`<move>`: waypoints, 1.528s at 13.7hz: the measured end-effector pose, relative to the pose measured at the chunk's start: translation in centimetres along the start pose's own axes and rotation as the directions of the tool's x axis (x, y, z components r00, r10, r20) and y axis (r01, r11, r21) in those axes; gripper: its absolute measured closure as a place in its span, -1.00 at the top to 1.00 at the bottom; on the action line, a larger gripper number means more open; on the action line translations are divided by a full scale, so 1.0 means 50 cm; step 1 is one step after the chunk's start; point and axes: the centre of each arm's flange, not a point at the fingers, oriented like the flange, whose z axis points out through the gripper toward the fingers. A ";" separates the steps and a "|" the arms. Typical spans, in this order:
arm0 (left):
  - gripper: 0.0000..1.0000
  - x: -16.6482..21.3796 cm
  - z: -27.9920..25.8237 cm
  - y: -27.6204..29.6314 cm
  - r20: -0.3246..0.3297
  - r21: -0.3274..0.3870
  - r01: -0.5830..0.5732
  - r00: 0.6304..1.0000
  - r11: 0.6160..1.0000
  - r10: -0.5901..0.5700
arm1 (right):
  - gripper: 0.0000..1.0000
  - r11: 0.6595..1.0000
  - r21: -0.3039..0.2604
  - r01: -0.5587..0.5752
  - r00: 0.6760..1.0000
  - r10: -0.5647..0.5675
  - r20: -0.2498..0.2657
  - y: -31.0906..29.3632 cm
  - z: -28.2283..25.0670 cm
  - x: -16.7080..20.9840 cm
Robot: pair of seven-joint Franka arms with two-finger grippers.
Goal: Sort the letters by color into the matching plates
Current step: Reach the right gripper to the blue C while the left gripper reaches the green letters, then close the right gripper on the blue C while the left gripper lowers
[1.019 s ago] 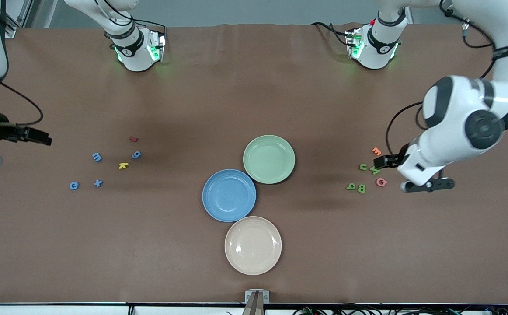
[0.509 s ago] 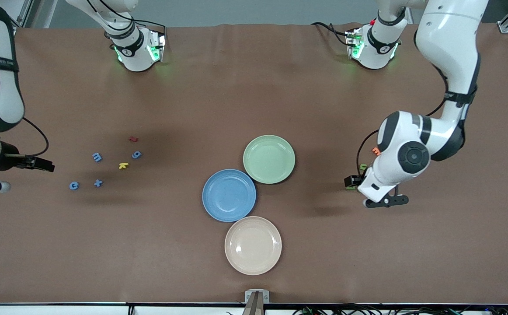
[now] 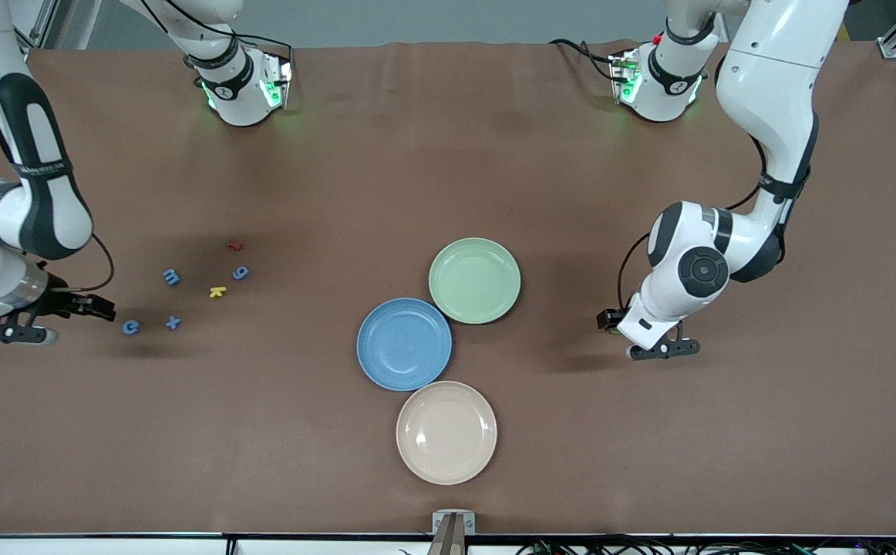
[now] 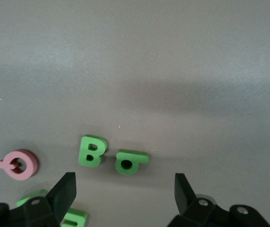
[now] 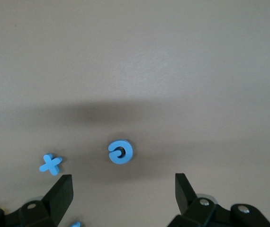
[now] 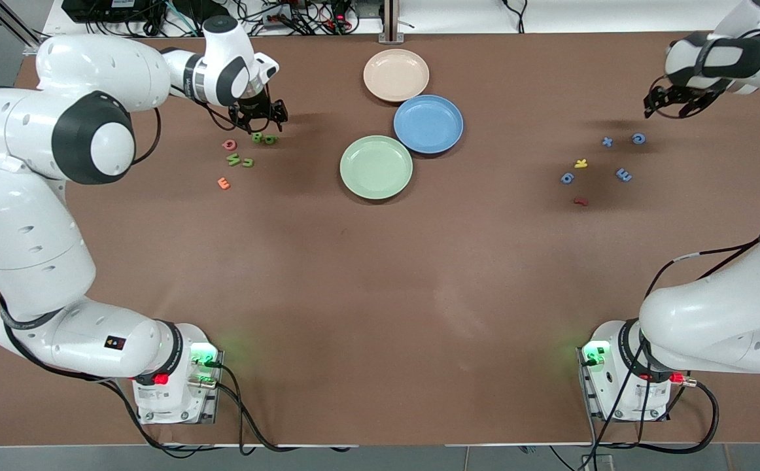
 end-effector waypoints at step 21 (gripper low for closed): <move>0.85 0.001 0.058 0.010 -0.016 -0.013 0.045 0.999 0.999 -0.046 | 0.70 0.999 0.053 0.005 1.000 -0.005 -0.002 0.010 0.178 -0.019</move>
